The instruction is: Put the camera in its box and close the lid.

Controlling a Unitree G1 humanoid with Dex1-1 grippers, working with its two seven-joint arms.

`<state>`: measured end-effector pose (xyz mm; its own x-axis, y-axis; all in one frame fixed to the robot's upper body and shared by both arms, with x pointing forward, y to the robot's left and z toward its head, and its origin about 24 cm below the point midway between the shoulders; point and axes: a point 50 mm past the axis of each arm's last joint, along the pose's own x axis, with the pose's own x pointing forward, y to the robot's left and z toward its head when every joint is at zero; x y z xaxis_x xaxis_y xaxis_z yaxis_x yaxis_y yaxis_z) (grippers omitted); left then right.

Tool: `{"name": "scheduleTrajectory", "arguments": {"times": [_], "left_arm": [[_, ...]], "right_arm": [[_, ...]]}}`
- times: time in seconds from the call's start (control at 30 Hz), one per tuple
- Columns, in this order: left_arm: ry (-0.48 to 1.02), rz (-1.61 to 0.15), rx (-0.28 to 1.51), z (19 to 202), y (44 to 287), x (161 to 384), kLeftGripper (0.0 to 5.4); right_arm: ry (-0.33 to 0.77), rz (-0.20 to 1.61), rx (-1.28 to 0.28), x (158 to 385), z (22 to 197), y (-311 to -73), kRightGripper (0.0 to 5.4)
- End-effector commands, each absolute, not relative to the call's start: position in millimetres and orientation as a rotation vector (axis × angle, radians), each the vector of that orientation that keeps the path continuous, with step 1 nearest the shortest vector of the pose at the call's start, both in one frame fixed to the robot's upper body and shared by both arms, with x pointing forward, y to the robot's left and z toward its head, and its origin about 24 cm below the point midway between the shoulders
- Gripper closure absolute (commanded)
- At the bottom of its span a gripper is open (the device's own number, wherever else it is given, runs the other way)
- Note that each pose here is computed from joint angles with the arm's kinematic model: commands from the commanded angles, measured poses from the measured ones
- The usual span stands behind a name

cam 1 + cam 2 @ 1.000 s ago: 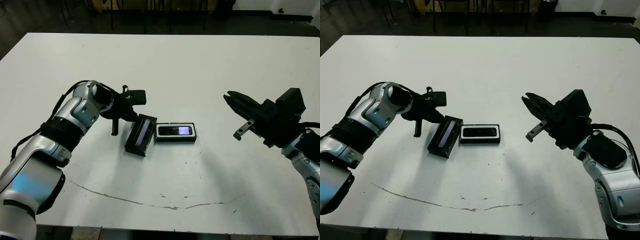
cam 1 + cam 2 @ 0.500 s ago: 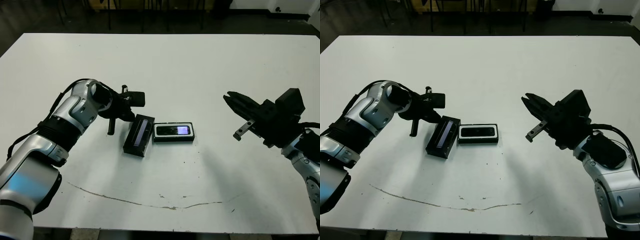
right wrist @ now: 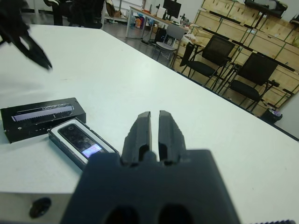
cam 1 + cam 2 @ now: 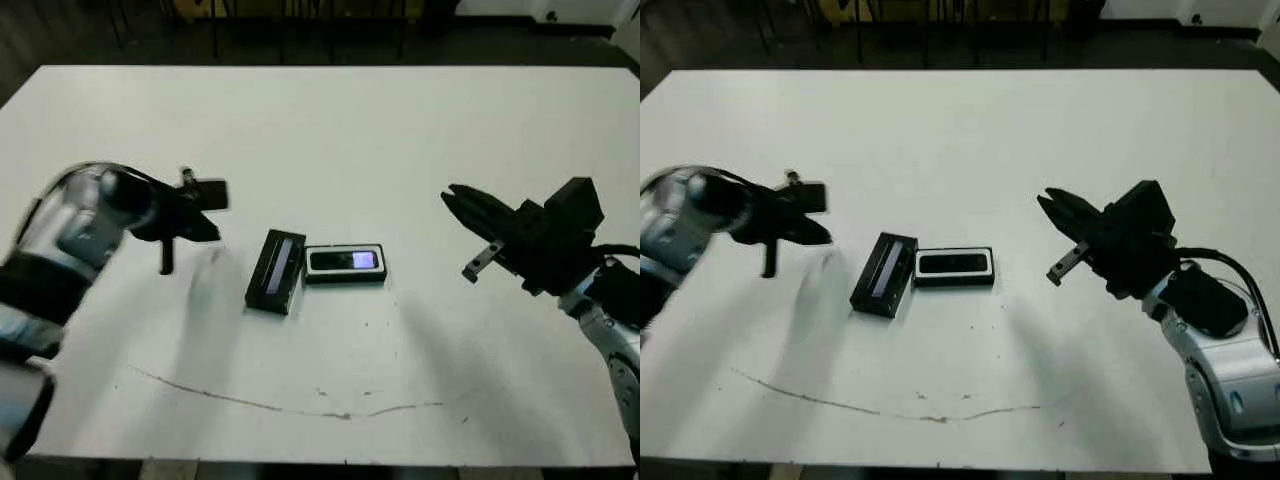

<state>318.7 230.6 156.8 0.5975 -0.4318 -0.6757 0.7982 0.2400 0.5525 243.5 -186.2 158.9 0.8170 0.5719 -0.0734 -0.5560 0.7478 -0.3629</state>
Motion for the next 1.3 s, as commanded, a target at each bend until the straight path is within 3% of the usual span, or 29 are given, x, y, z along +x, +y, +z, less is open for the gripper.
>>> {"name": "scheduleTrajectory", "arguments": {"times": [0.03,0.27,0.43,0.63,0.87,1.3], "left_arm": [[0.299,-0.745,0.948,166.0,242.4,302.0,5.4],[-0.066,-0.374,0.54,168.3,214.0,244.7,5.4],[-0.072,-0.3,0.36,153.4,185.5,209.9,5.09],[0.009,-0.334,0.202,132.0,153.8,178.4,4.09],[0.082,-0.291,0.068,111.3,135.4,170.1,2.85],[0.19,-0.154,0.065,84.6,111.9,180.6,0.5]], "right_arm": [[-0.014,0.617,-0.381,242.7,155.0,-186.7,5.39],[-0.007,0.615,-0.376,243.4,154.0,-185.3,5.39],[-0.019,0.617,-0.365,245.2,152.5,-183.4,5.4],[-0.02,0.617,-0.35,245.4,150.1,-181.6,5.4],[-0.01,0.612,-0.341,244.7,146.0,-181.4,5.4],[-0.004,0.611,-0.362,243.3,144.1,-178.6,5.4]]}}
